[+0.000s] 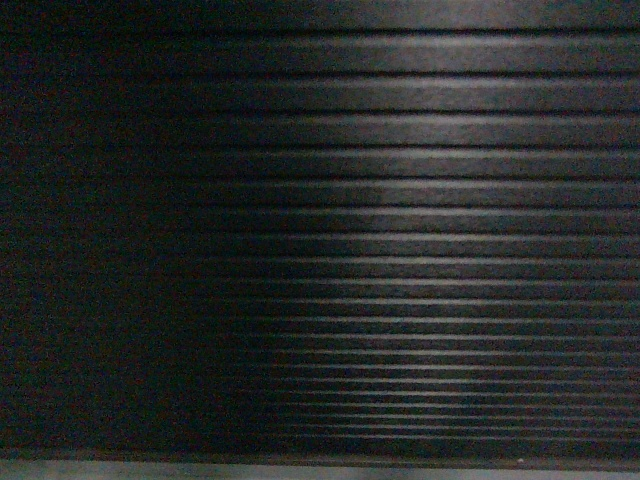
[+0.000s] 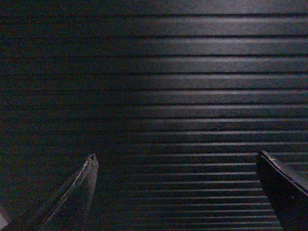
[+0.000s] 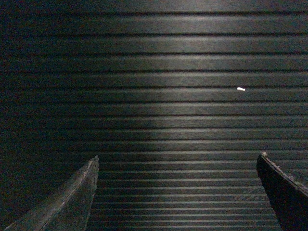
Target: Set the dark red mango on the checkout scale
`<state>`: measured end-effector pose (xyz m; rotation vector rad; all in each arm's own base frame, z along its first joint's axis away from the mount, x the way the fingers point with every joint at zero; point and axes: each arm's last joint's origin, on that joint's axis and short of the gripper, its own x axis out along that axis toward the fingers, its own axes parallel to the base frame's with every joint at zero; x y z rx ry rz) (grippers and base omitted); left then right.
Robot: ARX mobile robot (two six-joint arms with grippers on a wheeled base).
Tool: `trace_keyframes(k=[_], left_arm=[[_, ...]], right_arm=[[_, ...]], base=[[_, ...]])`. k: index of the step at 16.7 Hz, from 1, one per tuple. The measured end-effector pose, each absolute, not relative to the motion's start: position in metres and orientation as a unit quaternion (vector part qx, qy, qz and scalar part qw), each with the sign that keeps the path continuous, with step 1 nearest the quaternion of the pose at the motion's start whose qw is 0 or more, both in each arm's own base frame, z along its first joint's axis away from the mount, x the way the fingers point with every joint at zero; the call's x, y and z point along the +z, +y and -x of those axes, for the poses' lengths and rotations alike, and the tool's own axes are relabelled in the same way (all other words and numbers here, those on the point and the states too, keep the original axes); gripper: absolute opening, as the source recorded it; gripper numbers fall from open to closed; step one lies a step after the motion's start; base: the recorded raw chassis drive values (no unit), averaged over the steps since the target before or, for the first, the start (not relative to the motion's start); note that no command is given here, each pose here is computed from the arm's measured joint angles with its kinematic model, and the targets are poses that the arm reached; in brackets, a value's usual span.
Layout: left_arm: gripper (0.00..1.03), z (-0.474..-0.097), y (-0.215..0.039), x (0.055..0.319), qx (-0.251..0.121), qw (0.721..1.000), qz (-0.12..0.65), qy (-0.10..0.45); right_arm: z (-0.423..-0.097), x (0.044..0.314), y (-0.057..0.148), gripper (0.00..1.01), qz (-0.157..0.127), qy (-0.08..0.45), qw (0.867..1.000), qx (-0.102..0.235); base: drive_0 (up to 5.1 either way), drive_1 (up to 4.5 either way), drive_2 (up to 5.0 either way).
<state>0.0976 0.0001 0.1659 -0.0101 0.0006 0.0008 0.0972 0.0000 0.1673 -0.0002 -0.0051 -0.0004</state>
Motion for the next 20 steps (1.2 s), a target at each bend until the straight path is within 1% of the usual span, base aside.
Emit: trace_keyframes(k=[20], left_arm=[[0.98, -0.0976, 0.0001, 0.1655, 0.001, 1.000, 0.004, 0.002]], right_arm=[[-0.0972, 0.1671, 0.0000, 0.98, 0.000, -0.002, 1.000, 0.000]], base=[[0.0, 0.00, 0.0]])
